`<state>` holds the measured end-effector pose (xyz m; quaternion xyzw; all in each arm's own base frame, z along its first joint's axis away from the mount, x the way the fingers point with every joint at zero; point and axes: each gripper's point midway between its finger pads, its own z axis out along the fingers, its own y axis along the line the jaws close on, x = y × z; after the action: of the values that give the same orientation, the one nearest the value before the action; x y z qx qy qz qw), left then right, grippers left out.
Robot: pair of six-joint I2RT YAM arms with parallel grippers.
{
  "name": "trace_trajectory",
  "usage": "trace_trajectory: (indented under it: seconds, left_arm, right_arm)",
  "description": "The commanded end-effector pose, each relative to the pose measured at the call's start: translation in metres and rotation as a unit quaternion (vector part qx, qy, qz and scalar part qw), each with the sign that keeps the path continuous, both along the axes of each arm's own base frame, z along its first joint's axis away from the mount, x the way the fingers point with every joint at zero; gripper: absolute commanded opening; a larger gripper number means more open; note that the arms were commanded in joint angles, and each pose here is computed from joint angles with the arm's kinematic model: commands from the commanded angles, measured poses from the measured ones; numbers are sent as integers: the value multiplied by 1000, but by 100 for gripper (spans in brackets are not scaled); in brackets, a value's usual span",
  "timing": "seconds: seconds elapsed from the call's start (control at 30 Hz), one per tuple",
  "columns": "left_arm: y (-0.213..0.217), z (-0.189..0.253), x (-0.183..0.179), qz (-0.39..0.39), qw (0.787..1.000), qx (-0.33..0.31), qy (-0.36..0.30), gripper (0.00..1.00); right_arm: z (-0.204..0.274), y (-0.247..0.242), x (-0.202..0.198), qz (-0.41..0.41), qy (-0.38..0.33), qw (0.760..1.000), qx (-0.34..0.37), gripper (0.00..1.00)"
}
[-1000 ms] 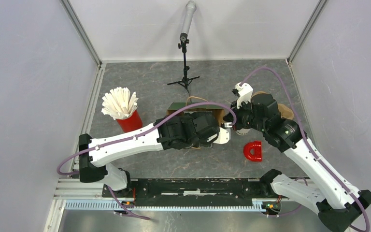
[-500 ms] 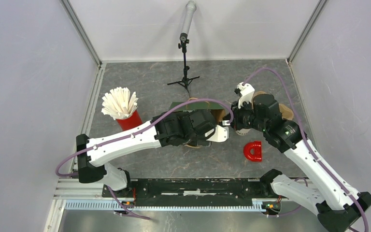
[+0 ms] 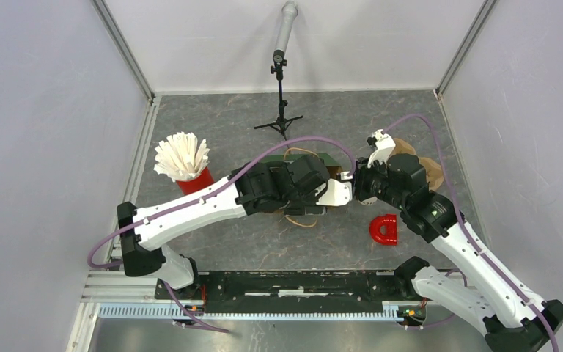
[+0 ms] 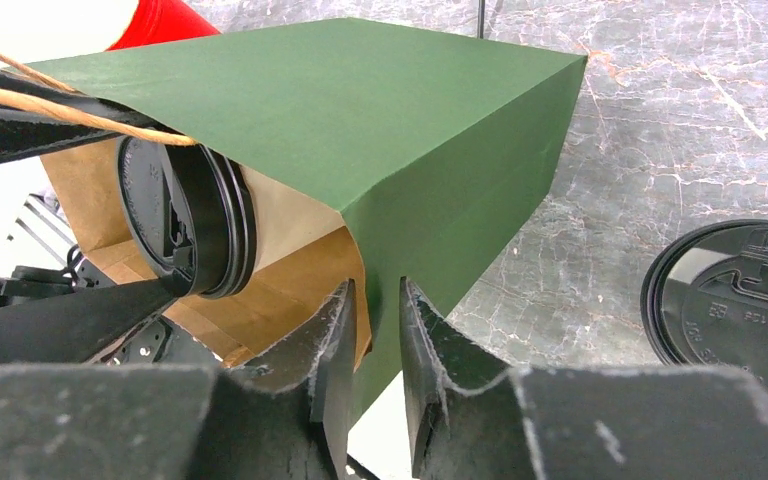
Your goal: Pack the takeout coffee
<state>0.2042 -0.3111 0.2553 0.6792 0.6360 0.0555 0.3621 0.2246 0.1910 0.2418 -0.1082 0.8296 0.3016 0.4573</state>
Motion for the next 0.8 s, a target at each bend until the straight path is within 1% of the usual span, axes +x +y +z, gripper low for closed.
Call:
trace_trajectory:
  seconds: [0.0,0.03,0.27,0.5,0.77]
  left_arm:
    - [-14,18,5,2,999,-43,-5,48]
    - [-13,19,6,3,999,-44,-6,48]
    - [-14,19,9,5,999,-44,-7,47]
    - [-13,17,10,10,999,-42,-7,46]
    - [-15,18,10,13,999,-48,-2,46]
  right_arm:
    - [8,0,4,-20,-9,999,30,31]
    - [7,0,4,-21,-7,999,31,33]
    - [1,-2,8,-34,2,999,23,34]
    - [-4,-2,14,-53,12,998,16,32]
    - [-7,1,14,-52,19,998,7,31]
